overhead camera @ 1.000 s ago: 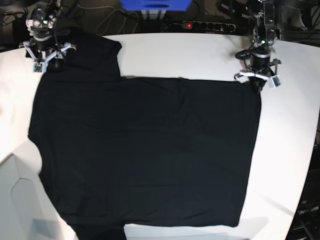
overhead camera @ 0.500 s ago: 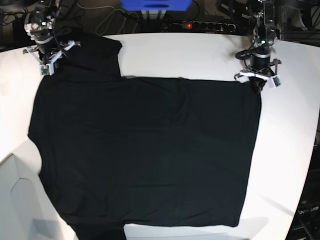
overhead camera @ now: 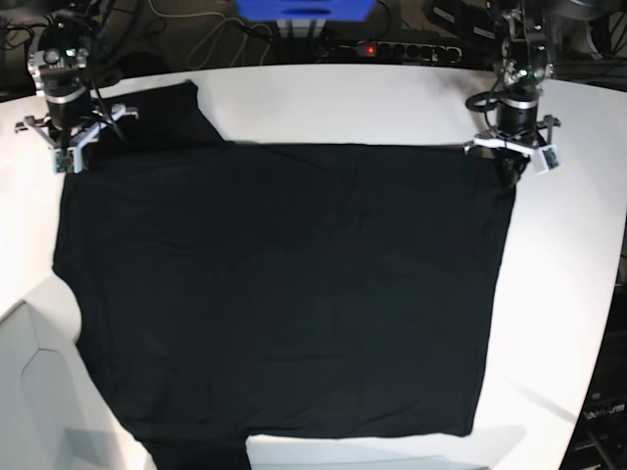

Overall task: Fold the T-shirt properly
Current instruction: 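Close both grippers on the shirt's shoulder corners, then lift the shoulder edge with both grippers and fold it over toward the hem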

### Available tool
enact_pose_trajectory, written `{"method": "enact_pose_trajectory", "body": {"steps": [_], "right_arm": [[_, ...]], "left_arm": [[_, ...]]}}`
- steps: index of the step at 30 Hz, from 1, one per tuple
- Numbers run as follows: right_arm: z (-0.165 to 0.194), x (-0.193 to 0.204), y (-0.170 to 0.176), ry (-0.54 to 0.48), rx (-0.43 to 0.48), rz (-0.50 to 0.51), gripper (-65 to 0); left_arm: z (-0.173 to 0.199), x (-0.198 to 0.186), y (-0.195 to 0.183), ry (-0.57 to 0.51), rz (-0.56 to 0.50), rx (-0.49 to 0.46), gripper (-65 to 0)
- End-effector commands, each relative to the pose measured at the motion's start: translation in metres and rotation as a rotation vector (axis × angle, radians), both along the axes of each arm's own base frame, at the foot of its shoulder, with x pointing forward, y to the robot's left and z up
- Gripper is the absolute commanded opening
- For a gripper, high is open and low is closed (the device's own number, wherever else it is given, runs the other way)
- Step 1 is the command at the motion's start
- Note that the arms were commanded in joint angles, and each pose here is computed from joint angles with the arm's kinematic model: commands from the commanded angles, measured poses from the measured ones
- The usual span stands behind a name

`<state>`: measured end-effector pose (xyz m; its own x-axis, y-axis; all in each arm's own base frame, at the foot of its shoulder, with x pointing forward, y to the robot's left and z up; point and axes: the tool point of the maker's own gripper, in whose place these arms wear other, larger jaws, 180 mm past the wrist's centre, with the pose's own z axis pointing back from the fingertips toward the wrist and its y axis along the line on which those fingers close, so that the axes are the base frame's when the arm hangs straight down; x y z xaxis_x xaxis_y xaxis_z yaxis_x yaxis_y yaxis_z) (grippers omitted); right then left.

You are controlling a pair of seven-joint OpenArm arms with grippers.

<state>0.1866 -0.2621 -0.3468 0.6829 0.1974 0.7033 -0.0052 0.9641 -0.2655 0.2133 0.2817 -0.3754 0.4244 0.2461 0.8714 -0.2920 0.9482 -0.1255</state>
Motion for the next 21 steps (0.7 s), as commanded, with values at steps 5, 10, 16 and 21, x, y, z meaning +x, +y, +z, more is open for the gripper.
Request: {"method": "enact_pose_trajectory", "body": {"steps": [5, 10, 16, 21], "right_arm": [[0.012, 0.004, -0.004, -0.032, -0.021, 0.045, -65.0], [0.022, 0.006, -0.018, -0.045, -0.05, 0.061, -65.0], [0.023, -0.007, -0.031, -0.019, -0.074, 0.048, -65.0], [0.02, -0.013, -0.031, -0.009, -0.066, 0.034, -65.0]], "left_arm": [[0.026, -0.013, 0.019, -0.052, 0.049, 0.047, -65.0], [0.027, -0.031, 0.032, -0.031, 0.091, 0.067, -65.0], [0.022, -0.047, 0.036, 0.004, 0.102, 0.069, -65.0], [0.024, -0.048, 0.034, 0.003, 0.098, 0.07, -65.0]]}}
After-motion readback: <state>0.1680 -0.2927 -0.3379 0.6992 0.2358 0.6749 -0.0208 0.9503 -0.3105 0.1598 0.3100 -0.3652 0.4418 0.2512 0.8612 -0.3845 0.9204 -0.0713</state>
